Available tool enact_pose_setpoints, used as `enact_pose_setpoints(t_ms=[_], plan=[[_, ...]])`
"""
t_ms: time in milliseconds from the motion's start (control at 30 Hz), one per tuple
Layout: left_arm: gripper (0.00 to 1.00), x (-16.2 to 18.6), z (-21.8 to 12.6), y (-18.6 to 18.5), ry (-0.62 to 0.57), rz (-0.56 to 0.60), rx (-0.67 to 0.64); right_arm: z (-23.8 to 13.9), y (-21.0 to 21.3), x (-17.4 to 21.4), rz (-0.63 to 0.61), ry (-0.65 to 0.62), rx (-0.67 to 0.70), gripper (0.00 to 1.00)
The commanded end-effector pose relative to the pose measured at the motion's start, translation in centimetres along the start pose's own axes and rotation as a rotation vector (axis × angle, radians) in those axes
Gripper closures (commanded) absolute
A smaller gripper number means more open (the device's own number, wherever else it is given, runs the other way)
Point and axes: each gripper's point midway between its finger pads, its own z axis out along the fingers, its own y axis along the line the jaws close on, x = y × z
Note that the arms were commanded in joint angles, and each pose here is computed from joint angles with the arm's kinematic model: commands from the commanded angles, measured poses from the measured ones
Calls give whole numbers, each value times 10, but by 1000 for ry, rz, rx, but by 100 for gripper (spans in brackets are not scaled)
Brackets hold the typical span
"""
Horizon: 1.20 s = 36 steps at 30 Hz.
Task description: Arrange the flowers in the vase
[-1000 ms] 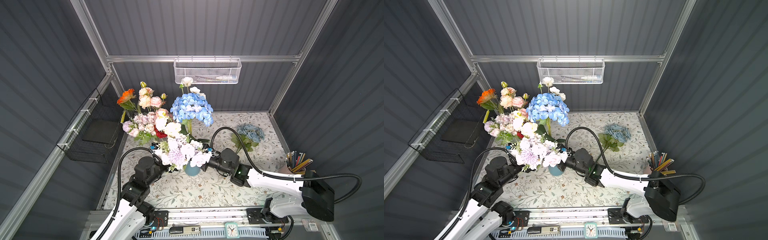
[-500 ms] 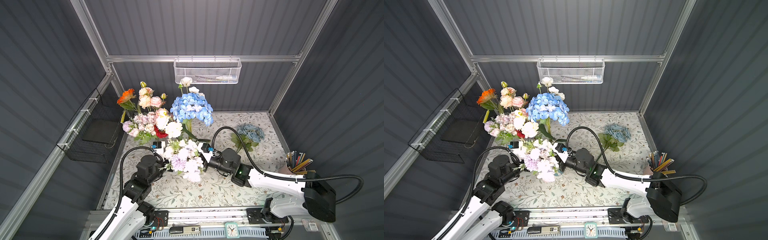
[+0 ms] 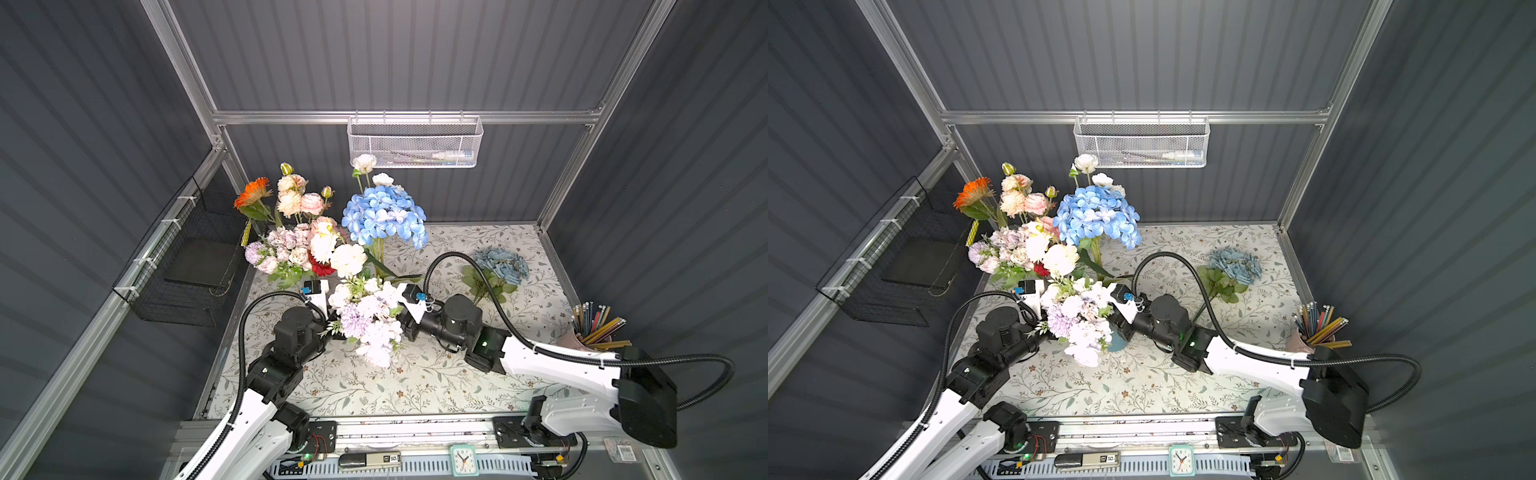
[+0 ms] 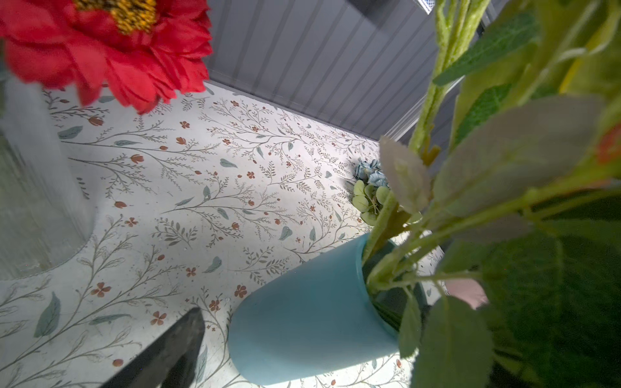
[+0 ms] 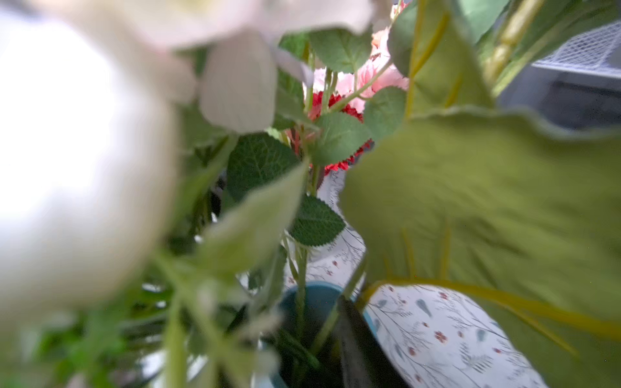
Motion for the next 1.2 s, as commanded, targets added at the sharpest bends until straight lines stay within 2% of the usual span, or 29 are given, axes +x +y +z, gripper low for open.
enact_pose_setpoints(t_ms=[0,133,267,500,600,833,1033,1167], plan=[[0,-12,-9,7,-46,-21,-62,-28,-8,5,-99,71,44,49],[0,-15,-8,10,-65,-36,-73,-49,0,19,-129,118,4,41],[0,-15,-4,7,-58,-49,-62,-55,22,20,-113,91,-98,33],[0,-18,1,3,-56,-72,-44,-32,52,19,-201,42,-154,22],[0,-19,2,1,-56,-86,-36,-15,54,10,-185,-13,-141,18],[0,-22,2,-3,-58,-98,-21,6,42,-38,-157,-180,-51,16],[0,-21,0,-1,-56,-83,-30,6,31,-53,-151,-237,14,16],[0,-20,1,-1,-48,-76,-31,11,22,-58,-139,-243,57,20]])
